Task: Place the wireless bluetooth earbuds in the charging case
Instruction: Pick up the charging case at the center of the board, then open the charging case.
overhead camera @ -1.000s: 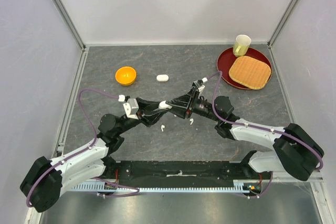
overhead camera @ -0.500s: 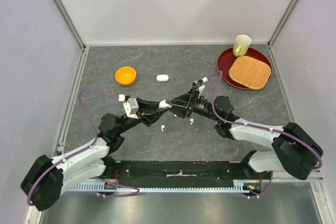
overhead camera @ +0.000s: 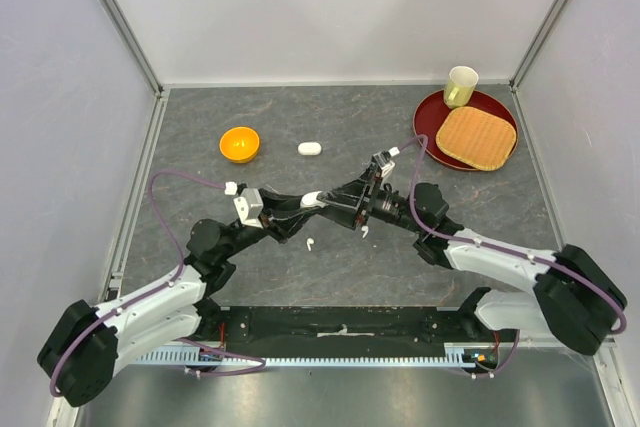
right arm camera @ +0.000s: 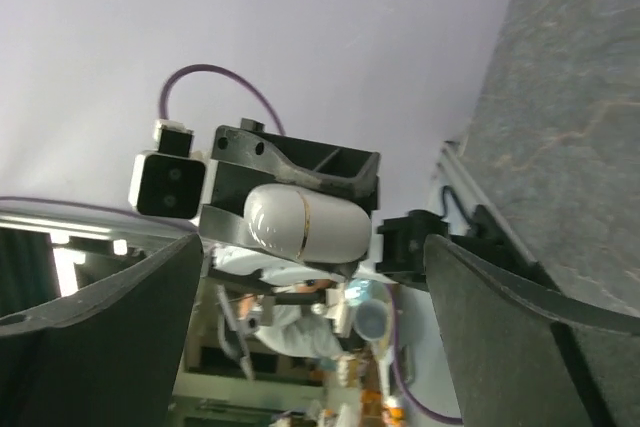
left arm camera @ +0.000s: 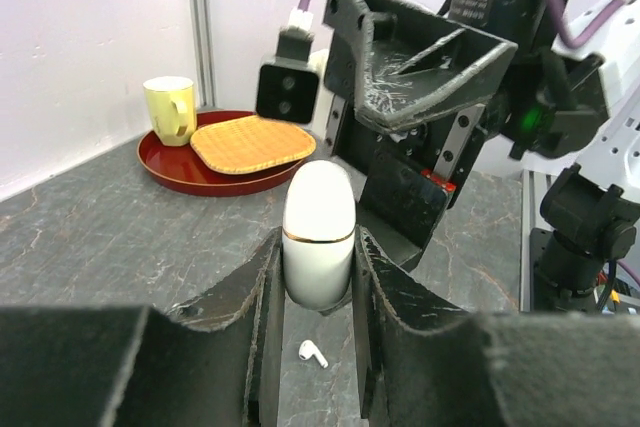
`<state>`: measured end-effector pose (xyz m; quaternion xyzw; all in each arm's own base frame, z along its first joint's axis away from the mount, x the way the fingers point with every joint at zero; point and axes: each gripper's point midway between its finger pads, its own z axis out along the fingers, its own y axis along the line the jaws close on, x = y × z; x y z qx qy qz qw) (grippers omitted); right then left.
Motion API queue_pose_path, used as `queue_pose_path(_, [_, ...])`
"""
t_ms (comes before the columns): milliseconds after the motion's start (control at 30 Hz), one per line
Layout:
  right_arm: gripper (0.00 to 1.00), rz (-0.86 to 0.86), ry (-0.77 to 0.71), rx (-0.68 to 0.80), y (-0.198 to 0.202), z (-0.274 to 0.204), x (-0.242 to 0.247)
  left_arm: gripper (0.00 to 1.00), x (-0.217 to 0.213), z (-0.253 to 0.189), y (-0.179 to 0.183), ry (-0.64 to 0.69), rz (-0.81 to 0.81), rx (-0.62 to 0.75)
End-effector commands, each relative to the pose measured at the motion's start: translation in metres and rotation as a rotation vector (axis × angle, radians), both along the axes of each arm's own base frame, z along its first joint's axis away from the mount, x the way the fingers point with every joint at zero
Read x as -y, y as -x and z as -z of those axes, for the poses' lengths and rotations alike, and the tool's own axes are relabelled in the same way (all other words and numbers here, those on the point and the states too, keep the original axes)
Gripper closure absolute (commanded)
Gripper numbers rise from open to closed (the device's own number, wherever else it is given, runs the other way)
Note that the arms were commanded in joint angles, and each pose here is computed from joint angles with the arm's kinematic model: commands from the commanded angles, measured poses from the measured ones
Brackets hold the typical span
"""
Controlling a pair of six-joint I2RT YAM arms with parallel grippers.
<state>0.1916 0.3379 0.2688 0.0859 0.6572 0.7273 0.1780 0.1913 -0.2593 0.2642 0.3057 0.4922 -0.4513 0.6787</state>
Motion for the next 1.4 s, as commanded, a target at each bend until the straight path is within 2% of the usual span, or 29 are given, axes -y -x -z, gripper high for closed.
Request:
queue_pose_path(0, [0.02,0.109,0.229,0.175,-0.013,0.007,0.010,0.98,-0.011,-0.008,-0.005,0.037,-0.067,-0.001])
queue_pose_path(33, [0.02,0.146,0.279,0.290,-0.016,-0.004,0.016,0.98,-0.013,-0.005,-0.005,0.035,-0.078,-0.009])
queue_pose_path(167, [0.02,0.220,0.562,0.419,-0.027,0.016,0.041,0.98,-0.022,-0.005,-0.011,0.068,-0.136,-0.037])
queue_pose_path(267, [0.02,0.209,0.624,0.491,-0.030,0.013,0.043,0.98,-0.022,-0.004,-0.010,0.084,-0.132,-0.055])
queue_pose_path(367, [0.05,0.146,0.645,0.522,-0.023,0.015,0.030,0.98,-0.018,-0.007,-0.009,0.095,-0.105,-0.062])
queue_pose_path(600, [0.05,0.115,0.653,0.559,-0.016,0.015,0.018,0.98,-0.013,-0.009,-0.004,0.092,-0.064,-0.047])
queue_pose_path(833, [0.06,0.127,0.641,0.554,-0.018,0.012,0.018,0.98,-0.007,-0.009,0.006,0.070,0.003,-0.017])
queue_pose_path(1367, [0.06,0.179,0.585,0.569,-0.017,-0.008,0.023,0.98,-0.003,-0.006,0.010,0.047,0.032,-0.003])
